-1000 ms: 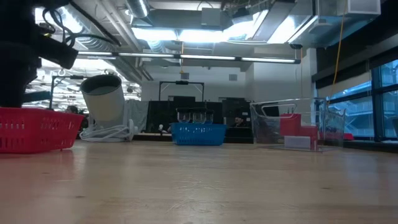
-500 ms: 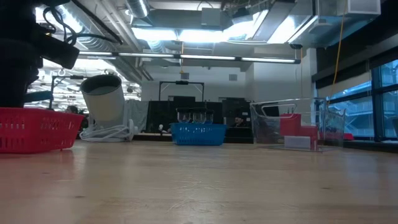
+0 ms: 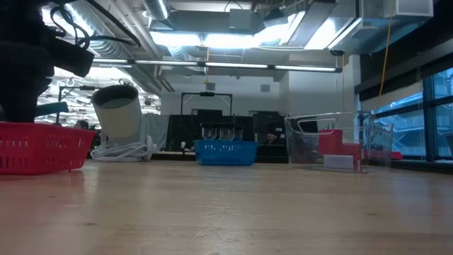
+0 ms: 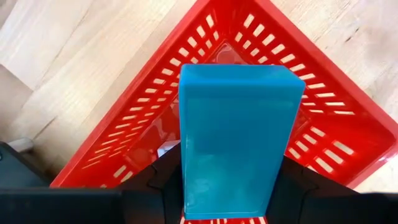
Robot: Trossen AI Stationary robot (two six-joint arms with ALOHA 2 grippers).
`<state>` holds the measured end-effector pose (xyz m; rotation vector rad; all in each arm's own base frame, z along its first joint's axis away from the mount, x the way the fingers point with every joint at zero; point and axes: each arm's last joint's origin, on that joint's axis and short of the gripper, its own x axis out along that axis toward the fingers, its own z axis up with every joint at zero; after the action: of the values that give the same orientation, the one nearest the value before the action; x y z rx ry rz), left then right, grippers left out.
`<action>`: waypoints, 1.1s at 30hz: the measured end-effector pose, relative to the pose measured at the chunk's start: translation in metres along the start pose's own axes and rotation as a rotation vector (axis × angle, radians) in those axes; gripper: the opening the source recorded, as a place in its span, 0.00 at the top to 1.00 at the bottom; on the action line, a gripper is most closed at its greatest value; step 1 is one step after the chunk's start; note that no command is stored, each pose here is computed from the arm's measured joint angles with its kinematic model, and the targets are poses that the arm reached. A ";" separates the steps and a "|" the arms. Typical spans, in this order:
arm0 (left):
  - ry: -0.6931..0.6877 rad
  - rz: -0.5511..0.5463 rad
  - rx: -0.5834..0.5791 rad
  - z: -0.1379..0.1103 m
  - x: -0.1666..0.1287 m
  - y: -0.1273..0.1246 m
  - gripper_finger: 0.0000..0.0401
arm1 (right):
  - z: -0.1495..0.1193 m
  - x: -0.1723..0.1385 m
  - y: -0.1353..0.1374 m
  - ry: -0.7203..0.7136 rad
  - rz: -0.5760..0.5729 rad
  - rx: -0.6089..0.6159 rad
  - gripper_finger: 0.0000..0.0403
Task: Pick & Place Office items
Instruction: Put the blue digital alarm clock into the red basket, then return to Home Position
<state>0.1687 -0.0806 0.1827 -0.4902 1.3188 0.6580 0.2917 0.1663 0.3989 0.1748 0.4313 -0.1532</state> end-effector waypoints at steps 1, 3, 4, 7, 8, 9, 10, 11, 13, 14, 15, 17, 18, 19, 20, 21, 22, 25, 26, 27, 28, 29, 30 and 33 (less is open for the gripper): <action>0.000 0.000 -0.001 0.000 0.000 0.000 0.61 | 0.000 0.000 0.000 0.000 0.000 0.000 0.21; -0.007 0.004 -0.002 0.000 0.001 0.000 0.61 | 0.000 0.000 0.000 0.000 0.000 0.000 0.21; -0.015 0.010 -0.007 0.001 0.001 -0.001 0.61 | 0.000 0.000 0.000 0.000 0.000 0.000 0.21; -0.023 0.023 -0.013 0.001 0.005 -0.004 0.61 | 0.000 0.000 0.000 0.000 0.000 0.000 0.21; -0.023 0.019 -0.009 0.001 0.007 -0.005 0.61 | 0.000 0.000 0.000 0.000 0.000 0.000 0.21; -0.024 0.011 0.000 0.002 0.008 -0.007 0.61 | 0.000 0.000 0.000 0.000 0.000 0.000 0.21; -0.021 0.003 0.008 0.002 0.009 -0.009 0.61 | 0.000 0.000 0.000 0.000 0.000 0.000 0.21; -0.019 -0.002 0.014 0.002 0.010 -0.011 0.61 | 0.000 0.000 0.000 0.000 0.000 0.000 0.21; -0.013 0.001 0.024 0.002 0.013 -0.012 0.61 | 0.000 0.000 0.000 0.000 0.000 0.006 0.21; -0.011 0.007 0.027 0.002 0.014 -0.013 0.61 | 0.000 0.000 0.000 0.000 0.000 0.011 0.21; -0.009 0.011 0.028 0.002 0.015 -0.013 0.61 | 0.000 0.000 0.000 0.000 0.000 0.018 0.21; -0.002 0.019 0.032 0.002 0.016 -0.014 0.61 | 0.000 0.000 0.000 0.000 0.000 0.021 0.21; 0.005 0.020 0.040 0.002 0.017 -0.014 0.61 | 0.000 0.000 0.000 0.000 0.000 0.023 0.21; 0.008 0.018 0.050 0.001 0.017 -0.014 0.60 | 0.000 0.000 0.000 0.000 0.000 0.023 0.21; 0.010 0.016 0.055 0.001 0.017 -0.014 0.59 | 0.000 0.000 0.000 0.000 0.000 0.023 0.21; 0.013 0.016 0.057 0.001 0.017 -0.014 0.58 | 0.000 0.000 0.000 0.000 0.000 0.023 0.21; 0.015 0.016 0.058 0.001 0.017 -0.014 0.57 | 0.000 0.000 0.000 0.000 0.000 0.023 0.21; 0.015 0.016 0.059 0.001 0.017 -0.014 0.54 | 0.000 0.000 0.000 0.000 0.000 0.023 0.21; 0.015 0.016 0.058 0.001 0.017 -0.014 0.53 | 0.000 0.000 0.000 0.000 0.000 0.023 0.21; 0.015 0.015 0.058 0.001 0.017 -0.014 0.53 | 0.000 0.000 0.000 0.000 0.000 0.023 0.21; 0.015 0.015 0.058 0.001 0.017 -0.014 0.52 | 0.000 0.000 0.000 0.000 0.000 0.023 0.21; 0.015 0.015 0.058 0.001 0.017 -0.014 0.51 | 0.000 0.000 0.000 0.000 0.000 0.023 0.21; 0.016 0.017 0.059 0.001 0.017 -0.014 0.51 | 0.000 0.000 0.000 0.000 0.000 0.023 0.21; 0.031 0.011 0.068 0.001 0.017 -0.014 0.49 | 0.000 0.000 0.000 0.000 0.000 0.023 0.21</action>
<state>0.1807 -0.0875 0.1661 -0.4396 1.3692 0.6154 0.2917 0.1663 0.3988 0.1974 0.4298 -0.1579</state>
